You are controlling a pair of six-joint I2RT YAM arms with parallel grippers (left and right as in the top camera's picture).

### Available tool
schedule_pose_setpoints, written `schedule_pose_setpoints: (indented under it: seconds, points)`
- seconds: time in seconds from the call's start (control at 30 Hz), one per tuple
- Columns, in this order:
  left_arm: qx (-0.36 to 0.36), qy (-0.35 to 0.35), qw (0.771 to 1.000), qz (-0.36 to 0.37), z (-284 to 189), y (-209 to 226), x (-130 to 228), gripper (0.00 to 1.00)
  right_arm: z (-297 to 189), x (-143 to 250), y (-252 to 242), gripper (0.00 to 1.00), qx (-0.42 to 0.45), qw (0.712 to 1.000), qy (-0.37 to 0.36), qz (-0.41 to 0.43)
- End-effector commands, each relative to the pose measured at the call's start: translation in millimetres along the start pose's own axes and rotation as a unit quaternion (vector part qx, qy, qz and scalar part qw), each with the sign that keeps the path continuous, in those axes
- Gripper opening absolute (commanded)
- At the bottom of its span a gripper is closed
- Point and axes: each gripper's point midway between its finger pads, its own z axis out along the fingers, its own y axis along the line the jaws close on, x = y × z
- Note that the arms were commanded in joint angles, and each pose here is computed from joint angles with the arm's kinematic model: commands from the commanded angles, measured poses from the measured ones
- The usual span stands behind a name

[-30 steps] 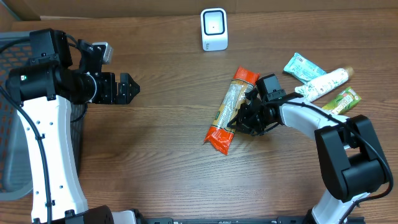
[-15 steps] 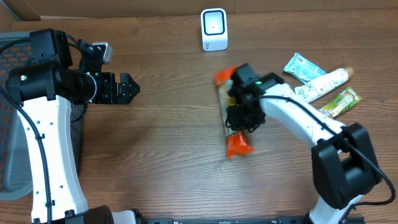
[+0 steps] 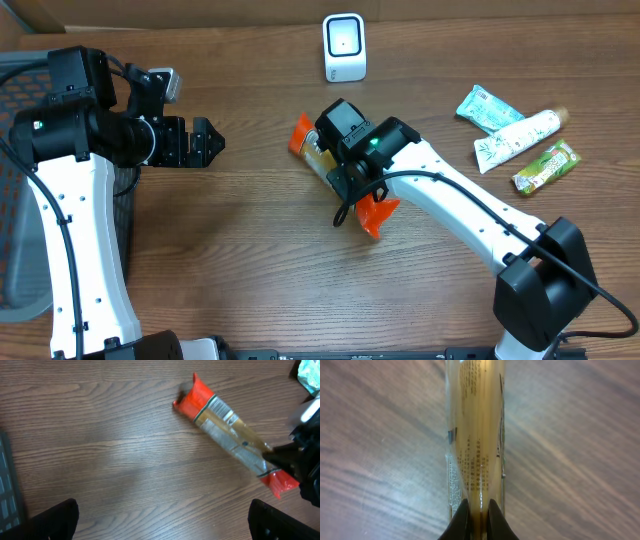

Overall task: Scan the item barcode
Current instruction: 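Raise the spaghetti pack toward the white scanner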

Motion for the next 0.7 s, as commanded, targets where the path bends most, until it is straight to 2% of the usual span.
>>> schedule_pose_setpoints:
  seconds: [0.0, 0.23, 0.33, 0.5, 0.67]
  points:
    - [0.005, -0.006, 1.000, 0.015, -2, -4, -4, 1.00, -61, -34, -10, 0.04, 0.022, 0.994, -0.105, 0.003]
    - [0.005, -0.006, 1.000, 0.015, -2, -4, -4, 1.00, -65, -31, -3, 0.04, 0.001, 0.995, -0.104, -0.011]
    - [0.005, -0.006, 1.000, 0.015, -2, -4, -4, 1.00, -78, -38, 0, 0.04, -0.008, 0.991, -0.130, -0.010]
    - [0.005, -0.006, 1.000, 0.015, -2, -4, -4, 0.99, -150, -56, -2, 0.04, -0.015, 0.969, -0.245, -0.018]
    - [0.005, -0.006, 1.000, 0.015, -2, -4, -4, 1.00, -221, -48, 0, 0.04, -0.029, 0.941, -0.334, -0.042]
